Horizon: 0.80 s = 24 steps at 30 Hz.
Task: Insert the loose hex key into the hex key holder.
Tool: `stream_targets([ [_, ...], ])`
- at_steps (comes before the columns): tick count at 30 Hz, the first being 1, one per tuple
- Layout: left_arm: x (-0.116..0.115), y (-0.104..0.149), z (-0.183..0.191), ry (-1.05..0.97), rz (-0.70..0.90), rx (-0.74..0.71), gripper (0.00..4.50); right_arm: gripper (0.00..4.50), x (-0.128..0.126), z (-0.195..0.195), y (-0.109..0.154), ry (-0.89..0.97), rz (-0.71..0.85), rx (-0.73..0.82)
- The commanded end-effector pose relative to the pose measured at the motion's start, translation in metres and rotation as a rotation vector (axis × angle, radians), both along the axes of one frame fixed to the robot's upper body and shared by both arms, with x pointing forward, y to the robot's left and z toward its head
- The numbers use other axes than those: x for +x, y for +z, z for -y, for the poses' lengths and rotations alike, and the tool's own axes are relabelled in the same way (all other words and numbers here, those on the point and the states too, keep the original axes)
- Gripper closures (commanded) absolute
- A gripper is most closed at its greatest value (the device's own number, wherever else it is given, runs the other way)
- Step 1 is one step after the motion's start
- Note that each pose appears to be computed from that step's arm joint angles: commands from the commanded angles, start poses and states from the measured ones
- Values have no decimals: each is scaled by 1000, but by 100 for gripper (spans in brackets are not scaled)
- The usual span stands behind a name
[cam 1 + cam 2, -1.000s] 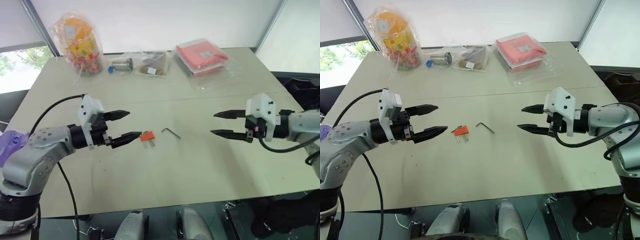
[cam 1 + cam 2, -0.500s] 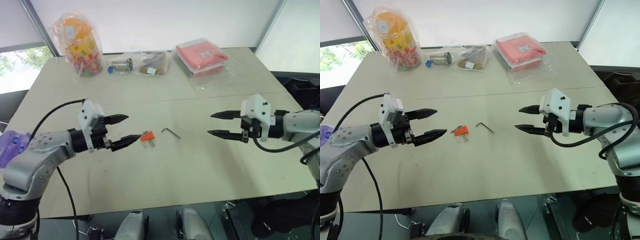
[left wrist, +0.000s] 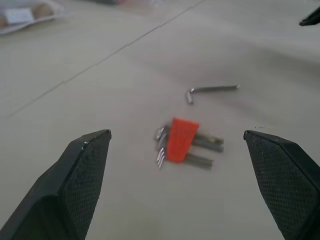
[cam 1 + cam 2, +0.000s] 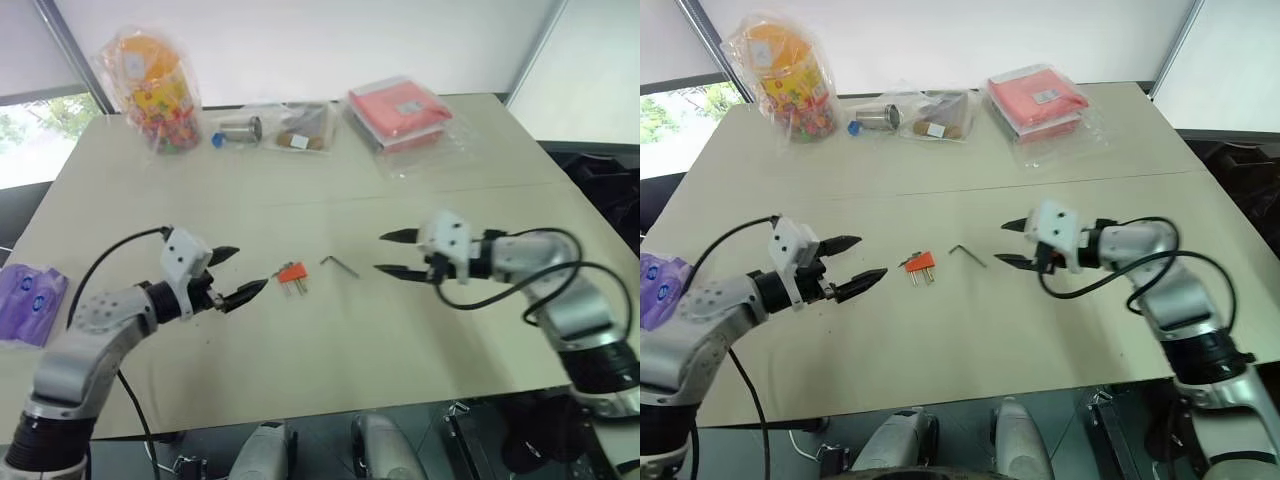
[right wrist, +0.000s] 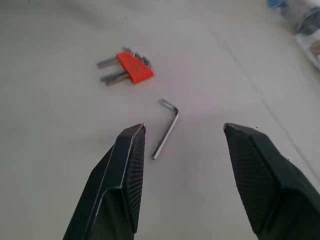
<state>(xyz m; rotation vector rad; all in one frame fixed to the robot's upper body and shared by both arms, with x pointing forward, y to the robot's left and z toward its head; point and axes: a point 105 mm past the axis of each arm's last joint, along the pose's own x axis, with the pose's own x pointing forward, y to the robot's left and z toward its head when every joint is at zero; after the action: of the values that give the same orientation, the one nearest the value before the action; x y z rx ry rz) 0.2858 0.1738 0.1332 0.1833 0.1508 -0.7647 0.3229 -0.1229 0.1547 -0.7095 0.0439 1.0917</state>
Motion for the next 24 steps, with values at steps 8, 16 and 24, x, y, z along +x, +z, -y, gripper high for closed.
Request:
stream_targets([
  [8,-4,7,-8,97,98,28,5,194,33,-62,-15,99,223,-97],
  [16,-12,6,-11,139,105,42,5,194,33,-80,-28,192,229,-134],
  [24,-16,5,-15,168,107,53,5,194,28,-93,-37,228,183,-103],
])
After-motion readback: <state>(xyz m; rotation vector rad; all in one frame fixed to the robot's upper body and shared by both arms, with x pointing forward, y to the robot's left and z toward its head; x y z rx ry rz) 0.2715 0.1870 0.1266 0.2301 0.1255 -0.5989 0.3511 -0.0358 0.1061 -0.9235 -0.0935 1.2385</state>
